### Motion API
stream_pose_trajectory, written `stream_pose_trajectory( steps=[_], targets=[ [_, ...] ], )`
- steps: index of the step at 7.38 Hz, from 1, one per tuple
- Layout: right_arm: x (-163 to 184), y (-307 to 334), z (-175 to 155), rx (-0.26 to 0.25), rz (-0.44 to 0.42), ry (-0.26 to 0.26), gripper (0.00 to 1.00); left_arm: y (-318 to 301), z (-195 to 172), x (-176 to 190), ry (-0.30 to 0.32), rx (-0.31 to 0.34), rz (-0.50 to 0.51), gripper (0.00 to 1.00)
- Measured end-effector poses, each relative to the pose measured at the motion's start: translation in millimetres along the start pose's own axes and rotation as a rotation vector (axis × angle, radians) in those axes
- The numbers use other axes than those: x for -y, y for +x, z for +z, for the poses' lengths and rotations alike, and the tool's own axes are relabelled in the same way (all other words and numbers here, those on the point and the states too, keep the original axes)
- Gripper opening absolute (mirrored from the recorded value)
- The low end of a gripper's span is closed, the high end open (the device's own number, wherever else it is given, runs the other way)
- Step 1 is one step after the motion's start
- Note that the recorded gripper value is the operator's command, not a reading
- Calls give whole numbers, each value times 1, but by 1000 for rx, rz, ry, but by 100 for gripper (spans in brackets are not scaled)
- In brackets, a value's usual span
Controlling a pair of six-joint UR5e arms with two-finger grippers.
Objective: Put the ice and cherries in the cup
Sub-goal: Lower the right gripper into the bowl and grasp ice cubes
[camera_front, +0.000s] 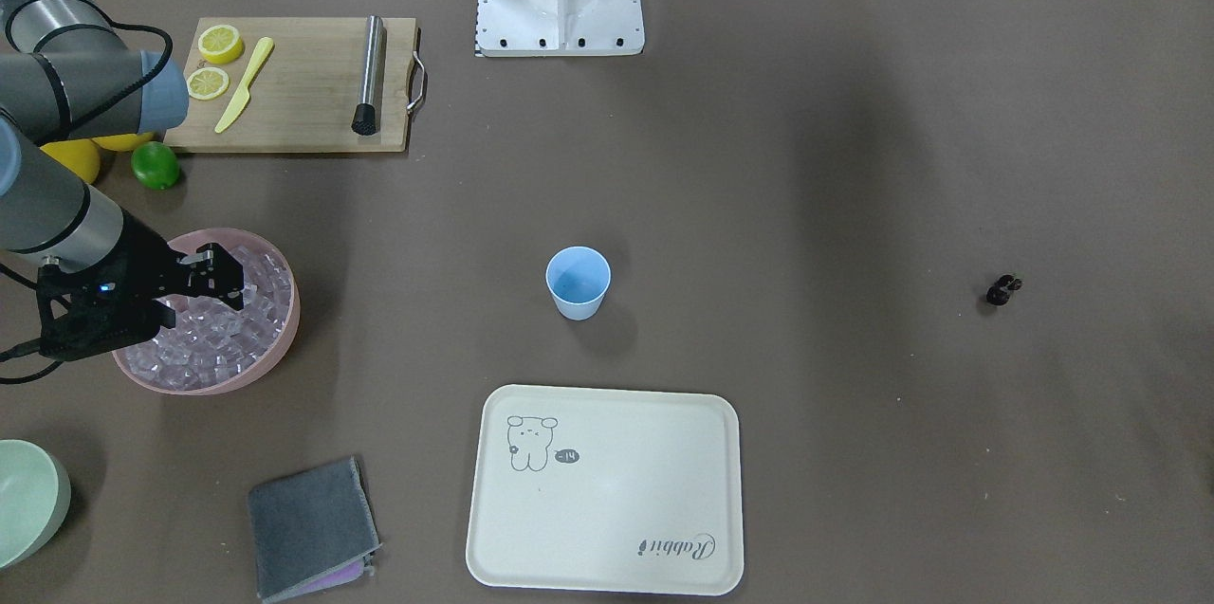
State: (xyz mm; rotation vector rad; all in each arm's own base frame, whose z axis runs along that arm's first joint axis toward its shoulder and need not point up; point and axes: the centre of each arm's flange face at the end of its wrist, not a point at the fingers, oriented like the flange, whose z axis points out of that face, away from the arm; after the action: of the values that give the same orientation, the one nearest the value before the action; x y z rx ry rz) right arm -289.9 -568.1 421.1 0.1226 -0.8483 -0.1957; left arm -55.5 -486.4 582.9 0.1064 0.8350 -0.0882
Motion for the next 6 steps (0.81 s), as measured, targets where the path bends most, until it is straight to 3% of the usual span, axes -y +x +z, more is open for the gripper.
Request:
stream_pose_trajectory(
  steps=[2, 6],
  targets=[
    [-17, -22, 26, -43, -14, -6, 72, 2, -1, 3, 3, 0, 3, 98],
    [-11, -19, 36, -69, -89, -13, 74, 3, -1, 5, 3, -1, 3, 98]
  ],
)
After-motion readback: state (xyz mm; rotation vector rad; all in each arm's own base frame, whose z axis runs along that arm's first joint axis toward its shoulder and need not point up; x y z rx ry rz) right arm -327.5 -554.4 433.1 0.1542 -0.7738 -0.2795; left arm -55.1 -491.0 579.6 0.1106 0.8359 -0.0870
